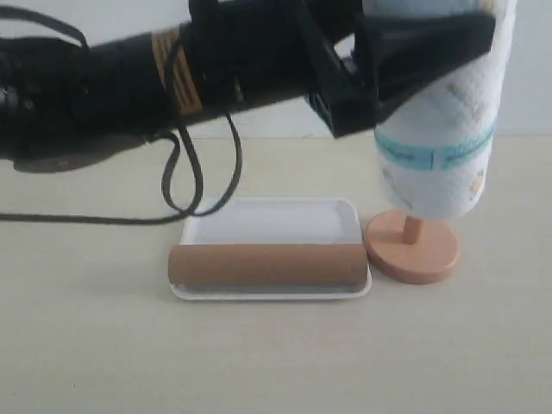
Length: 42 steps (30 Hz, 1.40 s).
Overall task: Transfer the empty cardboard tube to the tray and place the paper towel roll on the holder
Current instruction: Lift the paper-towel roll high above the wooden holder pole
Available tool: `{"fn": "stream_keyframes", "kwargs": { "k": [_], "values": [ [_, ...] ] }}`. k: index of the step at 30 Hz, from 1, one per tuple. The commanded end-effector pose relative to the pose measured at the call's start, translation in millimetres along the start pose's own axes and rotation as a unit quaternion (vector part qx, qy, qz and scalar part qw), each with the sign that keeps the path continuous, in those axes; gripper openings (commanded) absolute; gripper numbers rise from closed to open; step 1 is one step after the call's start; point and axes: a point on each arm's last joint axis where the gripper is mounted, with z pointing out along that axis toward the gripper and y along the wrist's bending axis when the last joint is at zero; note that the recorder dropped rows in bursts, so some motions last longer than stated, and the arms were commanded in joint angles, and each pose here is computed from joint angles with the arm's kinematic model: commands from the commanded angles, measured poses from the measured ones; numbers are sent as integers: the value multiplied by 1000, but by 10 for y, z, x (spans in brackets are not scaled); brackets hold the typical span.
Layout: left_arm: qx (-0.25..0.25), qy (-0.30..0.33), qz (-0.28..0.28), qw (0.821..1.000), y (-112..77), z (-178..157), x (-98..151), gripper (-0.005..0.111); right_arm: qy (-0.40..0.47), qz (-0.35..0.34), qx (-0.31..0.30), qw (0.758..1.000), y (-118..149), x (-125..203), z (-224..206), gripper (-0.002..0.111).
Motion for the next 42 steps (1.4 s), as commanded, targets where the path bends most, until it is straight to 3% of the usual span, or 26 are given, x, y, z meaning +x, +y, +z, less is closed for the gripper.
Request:
{"fn": "stream_keyframes", "kwargs": {
  "k": [1,6,11,24,34,42],
  "values": [
    [-17,-23,-4,1000,76,143,-428,4,-7,-1,0,1000,0,-11,-5,0],
    [-54,-19,28,998,205,363,-735,4,-7,-1,0,1000,0,-11,-5,0],
    [-78,-30,40,996,387,556,-839,4,-7,-1,0,1000,0,-11,-5,0],
    [-72,-50,67,994,570,801,-814,4,-7,-1,0,1000,0,-11,-5,0],
    [-83,-28,94,992,689,886,-530,4,-7,-1,0,1000,0,-11,-5,0],
    [-91,-57,102,989,700,901,-694,4,-7,-1,0,1000,0,-11,-5,0]
  ]
}}
